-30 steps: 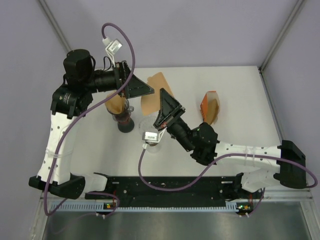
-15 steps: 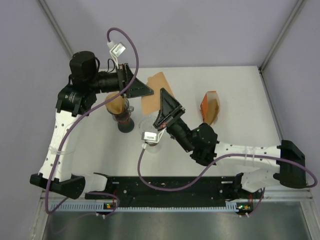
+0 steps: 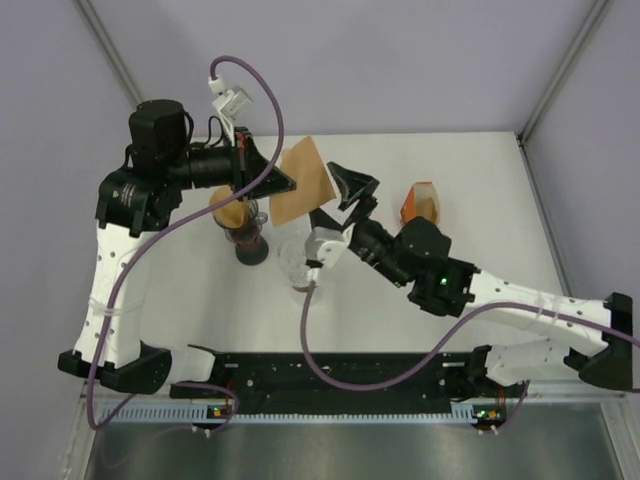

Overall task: Place the coffee filter in the dripper
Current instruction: Adjust the coffee filter at the center of the board.

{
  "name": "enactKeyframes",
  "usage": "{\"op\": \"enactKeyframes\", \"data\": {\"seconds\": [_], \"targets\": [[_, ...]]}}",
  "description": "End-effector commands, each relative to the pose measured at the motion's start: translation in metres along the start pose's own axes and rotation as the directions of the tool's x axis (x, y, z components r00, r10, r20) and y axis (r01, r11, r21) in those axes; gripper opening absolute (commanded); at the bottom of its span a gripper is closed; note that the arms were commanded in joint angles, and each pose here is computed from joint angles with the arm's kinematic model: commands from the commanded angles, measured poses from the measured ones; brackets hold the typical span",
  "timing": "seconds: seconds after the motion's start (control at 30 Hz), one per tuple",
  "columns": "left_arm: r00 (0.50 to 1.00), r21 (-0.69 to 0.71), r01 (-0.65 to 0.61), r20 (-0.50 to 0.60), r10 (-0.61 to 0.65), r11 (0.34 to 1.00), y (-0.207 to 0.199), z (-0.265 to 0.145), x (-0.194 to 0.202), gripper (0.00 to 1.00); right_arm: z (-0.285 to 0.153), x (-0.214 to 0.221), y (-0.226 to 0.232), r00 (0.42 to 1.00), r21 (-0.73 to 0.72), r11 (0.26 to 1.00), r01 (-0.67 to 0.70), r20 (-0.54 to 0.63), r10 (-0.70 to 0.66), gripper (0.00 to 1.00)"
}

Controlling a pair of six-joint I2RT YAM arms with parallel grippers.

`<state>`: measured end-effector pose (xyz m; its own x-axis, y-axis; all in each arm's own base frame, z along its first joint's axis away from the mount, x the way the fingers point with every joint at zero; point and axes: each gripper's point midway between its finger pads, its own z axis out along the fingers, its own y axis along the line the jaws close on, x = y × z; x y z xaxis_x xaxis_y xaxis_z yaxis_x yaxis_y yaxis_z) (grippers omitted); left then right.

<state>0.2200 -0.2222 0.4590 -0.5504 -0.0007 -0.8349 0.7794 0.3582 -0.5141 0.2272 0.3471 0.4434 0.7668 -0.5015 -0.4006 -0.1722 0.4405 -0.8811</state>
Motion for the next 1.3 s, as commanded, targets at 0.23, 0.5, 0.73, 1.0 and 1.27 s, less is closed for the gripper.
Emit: {"op": "enactKeyframes", "data": {"seconds": [0.23,0.5,0.73,1.0,1.27], "targets": [[0.722,-0.092,-0.681,-0.247,0.646,0.726,0.01,-0.042,0.038,0.0,-0.055,-0.037,0.001,0.617,-0.628,0.53,-0.57,0.099,0.781,0.99],[0.723,-0.004,-0.676,-0.199,0.662,0.737,-0.013,-0.04,0.045,0.0,-0.038,-0.077,0.005,0.4,-0.811,0.192,-0.553,-0.056,0.915,0.85],[0.735,0.0,-0.667,-0.166,0.658,0.745,-0.02,-0.038,0.04,0.0,-0.037,-0.083,0.017,0.351,-0.86,0.078,-0.505,-0.122,0.928,0.33],[0.816,0.067,-0.563,-0.112,0.567,0.824,-0.045,-0.038,0.042,0.43,-0.046,-0.071,0.028,0.442,-0.856,0.13,-0.501,-0.124,0.888,0.0],[0.871,0.006,-0.483,-0.094,0.482,0.875,-0.044,-0.035,0.03,0.56,-0.061,-0.048,0.045,0.574,-0.829,0.187,-0.527,-0.184,0.798,0.0]]}}
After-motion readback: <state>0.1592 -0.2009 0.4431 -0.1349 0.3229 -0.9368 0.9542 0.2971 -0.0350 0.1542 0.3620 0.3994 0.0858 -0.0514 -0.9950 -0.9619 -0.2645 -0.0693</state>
